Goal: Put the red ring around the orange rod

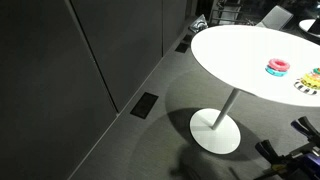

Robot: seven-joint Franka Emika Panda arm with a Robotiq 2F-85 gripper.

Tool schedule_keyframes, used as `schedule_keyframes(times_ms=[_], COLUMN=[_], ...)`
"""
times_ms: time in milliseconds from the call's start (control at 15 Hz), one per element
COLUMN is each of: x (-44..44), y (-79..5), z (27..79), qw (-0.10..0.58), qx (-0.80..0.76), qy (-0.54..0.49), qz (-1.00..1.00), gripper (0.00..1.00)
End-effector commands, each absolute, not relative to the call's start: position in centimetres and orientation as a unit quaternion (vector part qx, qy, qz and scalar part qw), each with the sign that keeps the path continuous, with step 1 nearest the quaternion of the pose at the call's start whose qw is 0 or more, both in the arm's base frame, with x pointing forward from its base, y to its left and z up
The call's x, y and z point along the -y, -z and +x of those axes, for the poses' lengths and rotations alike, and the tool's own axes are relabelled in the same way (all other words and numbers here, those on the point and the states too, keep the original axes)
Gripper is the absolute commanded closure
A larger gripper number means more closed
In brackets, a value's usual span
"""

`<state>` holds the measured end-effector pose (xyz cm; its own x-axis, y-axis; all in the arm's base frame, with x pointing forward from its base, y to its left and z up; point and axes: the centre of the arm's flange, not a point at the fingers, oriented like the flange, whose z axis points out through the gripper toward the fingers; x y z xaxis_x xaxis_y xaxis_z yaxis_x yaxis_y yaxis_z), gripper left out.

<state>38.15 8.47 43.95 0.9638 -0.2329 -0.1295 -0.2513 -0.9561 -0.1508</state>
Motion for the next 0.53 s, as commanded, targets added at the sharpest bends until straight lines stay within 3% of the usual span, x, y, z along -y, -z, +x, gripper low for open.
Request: schedule_keyframes(times_ms=[0,467], x=[-8.5,-7.1], y=[-44.0,-44.7], z=[38.2,39.0], qw=[0.083,0.072], qx=[-0.123,-0.135], qy=[-0.055,-0.038], qz=[-0.987,-0.988], gripper=[0.00,0.00])
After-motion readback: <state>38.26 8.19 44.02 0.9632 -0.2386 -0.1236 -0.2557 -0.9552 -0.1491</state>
